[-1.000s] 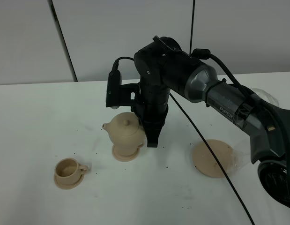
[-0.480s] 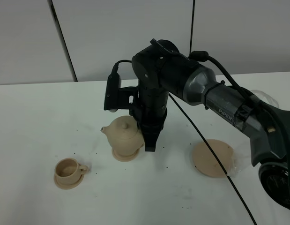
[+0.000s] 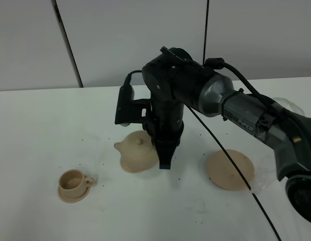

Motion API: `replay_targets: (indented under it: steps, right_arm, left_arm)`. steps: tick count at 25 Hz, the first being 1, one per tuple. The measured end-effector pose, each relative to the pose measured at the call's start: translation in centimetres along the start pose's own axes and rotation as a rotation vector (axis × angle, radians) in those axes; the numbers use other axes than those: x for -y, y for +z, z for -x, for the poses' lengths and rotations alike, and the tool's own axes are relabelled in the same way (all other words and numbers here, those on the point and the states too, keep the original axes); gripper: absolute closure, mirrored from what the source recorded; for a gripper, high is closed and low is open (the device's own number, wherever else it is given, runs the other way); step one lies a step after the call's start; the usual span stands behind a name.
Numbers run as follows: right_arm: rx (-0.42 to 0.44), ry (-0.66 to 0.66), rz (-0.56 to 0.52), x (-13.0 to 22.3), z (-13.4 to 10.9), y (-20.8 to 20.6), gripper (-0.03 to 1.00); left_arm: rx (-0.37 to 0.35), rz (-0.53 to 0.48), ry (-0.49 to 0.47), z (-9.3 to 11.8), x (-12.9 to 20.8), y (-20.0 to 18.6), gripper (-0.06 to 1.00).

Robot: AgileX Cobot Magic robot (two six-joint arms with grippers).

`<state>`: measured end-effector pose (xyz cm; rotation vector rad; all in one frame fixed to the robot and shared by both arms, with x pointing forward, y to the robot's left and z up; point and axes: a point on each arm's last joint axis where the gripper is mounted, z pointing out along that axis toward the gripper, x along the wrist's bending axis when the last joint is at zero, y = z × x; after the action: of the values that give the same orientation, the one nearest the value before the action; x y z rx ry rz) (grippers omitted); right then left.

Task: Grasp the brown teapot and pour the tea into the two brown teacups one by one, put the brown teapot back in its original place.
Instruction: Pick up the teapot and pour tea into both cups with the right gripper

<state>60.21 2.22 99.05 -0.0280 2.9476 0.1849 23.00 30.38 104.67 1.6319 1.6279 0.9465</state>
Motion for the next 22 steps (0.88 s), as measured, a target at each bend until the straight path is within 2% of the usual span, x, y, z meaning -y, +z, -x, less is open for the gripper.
replay_targets:
  steps: [6, 13, 22]
  right_arm:
    - [-0.006, 0.004, -0.002, 0.4, -0.6, -0.9, 0.87]
    - [-0.045, 0.003, -0.027, 0.7, -1.3, 0.2, 0.87]
    - [-0.015, -0.062, -0.049, -0.8, -2.7, -0.1, 0.87]
  left_arm:
    - [0.0, 0.0, 0.0, 0.0, 0.0, 0.0, 0.7]
    - [0.0, 0.0, 0.0, 0.0, 0.0, 0.0, 0.7]
    - [0.0, 0.0, 0.0, 0.0, 0.0, 0.0, 0.7]
